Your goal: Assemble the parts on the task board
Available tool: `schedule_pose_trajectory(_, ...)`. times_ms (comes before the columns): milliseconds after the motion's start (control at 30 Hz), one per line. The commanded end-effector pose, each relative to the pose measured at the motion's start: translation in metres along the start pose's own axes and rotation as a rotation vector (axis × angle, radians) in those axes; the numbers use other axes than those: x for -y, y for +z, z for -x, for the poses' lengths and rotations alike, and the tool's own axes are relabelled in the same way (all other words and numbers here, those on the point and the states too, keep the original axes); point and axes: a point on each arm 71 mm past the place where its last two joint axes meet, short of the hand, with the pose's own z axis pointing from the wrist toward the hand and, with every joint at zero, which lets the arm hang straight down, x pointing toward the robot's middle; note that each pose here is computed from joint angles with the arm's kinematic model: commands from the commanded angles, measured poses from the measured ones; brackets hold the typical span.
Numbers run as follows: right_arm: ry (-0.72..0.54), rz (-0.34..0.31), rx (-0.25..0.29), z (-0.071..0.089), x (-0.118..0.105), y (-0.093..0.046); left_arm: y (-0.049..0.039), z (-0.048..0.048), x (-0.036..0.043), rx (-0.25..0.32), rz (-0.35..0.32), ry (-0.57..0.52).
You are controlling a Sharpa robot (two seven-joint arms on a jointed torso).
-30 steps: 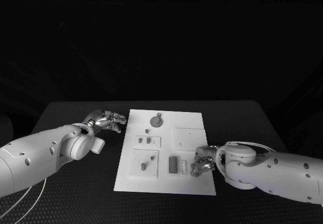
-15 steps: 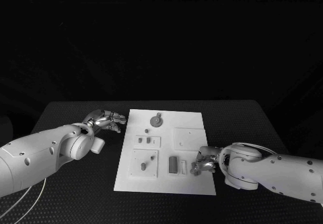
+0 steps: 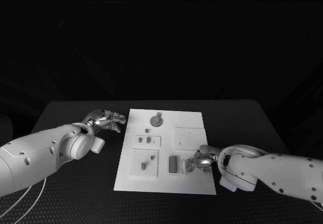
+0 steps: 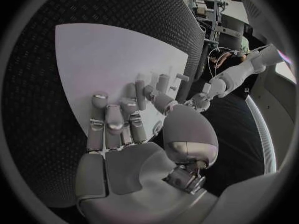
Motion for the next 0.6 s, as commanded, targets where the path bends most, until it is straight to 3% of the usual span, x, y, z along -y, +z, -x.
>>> schedule_pose_trajectory(33, 0.036, 0.011, -0.016, -0.0026, -0.0021, 0.0002, 0.0004, -0.0022, 0.0013, -0.015, -0.006, -0.007)
schedule_pose_trajectory(600, 0.019, 0.016, -0.078, -0.0110, -0.0098, 0.0027, 0.0002, -0.0018, 0.0011, -0.014, -0.005, -0.007)
